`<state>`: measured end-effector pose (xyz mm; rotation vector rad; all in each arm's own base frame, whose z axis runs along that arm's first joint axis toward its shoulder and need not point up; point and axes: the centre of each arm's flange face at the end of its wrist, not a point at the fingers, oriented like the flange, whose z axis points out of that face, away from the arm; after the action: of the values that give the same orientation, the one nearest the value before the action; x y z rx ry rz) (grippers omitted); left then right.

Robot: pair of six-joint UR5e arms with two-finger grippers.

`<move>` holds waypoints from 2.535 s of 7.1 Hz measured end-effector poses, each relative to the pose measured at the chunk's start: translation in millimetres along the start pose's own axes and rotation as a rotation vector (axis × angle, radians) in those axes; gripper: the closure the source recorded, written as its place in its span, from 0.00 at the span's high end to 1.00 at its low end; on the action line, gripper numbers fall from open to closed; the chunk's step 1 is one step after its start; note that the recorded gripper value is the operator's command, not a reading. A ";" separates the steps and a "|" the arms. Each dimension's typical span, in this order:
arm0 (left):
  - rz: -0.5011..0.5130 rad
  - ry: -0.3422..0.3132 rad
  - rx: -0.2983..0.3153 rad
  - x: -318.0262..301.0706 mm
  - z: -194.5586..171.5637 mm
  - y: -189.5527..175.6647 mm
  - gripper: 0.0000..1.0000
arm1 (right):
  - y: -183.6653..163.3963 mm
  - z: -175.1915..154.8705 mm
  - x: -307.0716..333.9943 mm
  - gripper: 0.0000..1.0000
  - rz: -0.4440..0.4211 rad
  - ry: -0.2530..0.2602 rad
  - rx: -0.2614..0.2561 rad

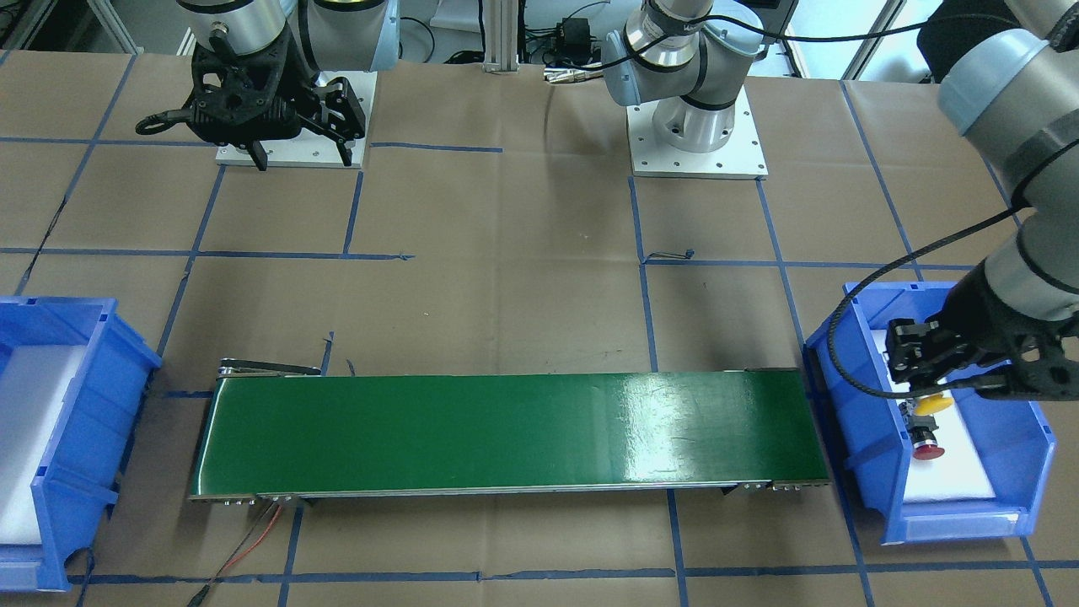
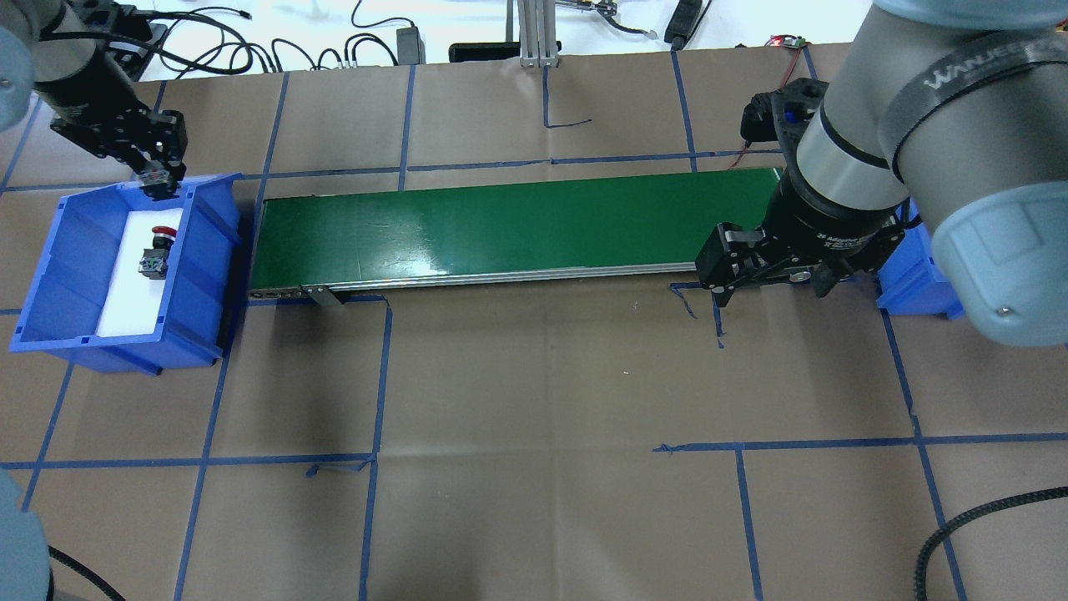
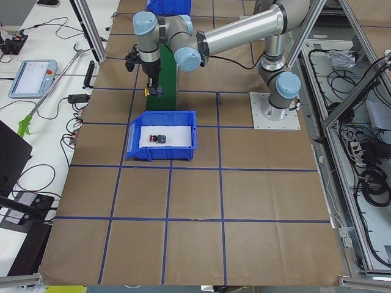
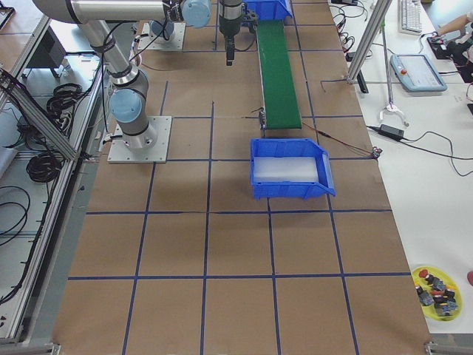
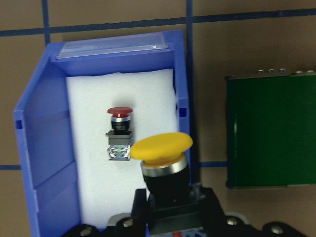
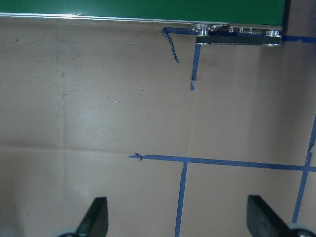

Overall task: Transport two buttons from left to right
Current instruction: 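Carry the yellow button onto the conveyor and release it, then move the left gripper back over the blue bin to the red button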

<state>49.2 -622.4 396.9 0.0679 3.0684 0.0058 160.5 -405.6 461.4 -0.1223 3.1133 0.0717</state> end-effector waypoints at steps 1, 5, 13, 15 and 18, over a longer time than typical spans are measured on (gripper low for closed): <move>-0.005 0.011 -0.026 26.1 19.0 -6.4 0.00 | -0.1 0.1 0.0 1.00 0.000 0.000 0.000; 0.017 0.021 -0.068 101.4 87.9 -32.6 0.00 | -0.5 0.3 -0.1 1.00 0.000 -0.001 0.000; 0.063 0.002 0.037 116.6 129.0 -19.9 1.00 | -0.1 -0.1 0.1 1.00 0.000 0.001 0.001; 0.052 0.002 0.048 111.2 109.9 -23.3 1.00 | -0.1 -0.2 0.1 1.00 0.001 0.001 0.001; 0.045 0.010 0.023 95.0 12.9 -34.2 1.00 | 0.0 -0.6 0.0 1.00 0.000 0.001 0.003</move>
<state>-46.0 -652.3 377.0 0.1380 3.0766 -0.0265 160.4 -405.6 462.0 -0.1228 3.1139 0.0673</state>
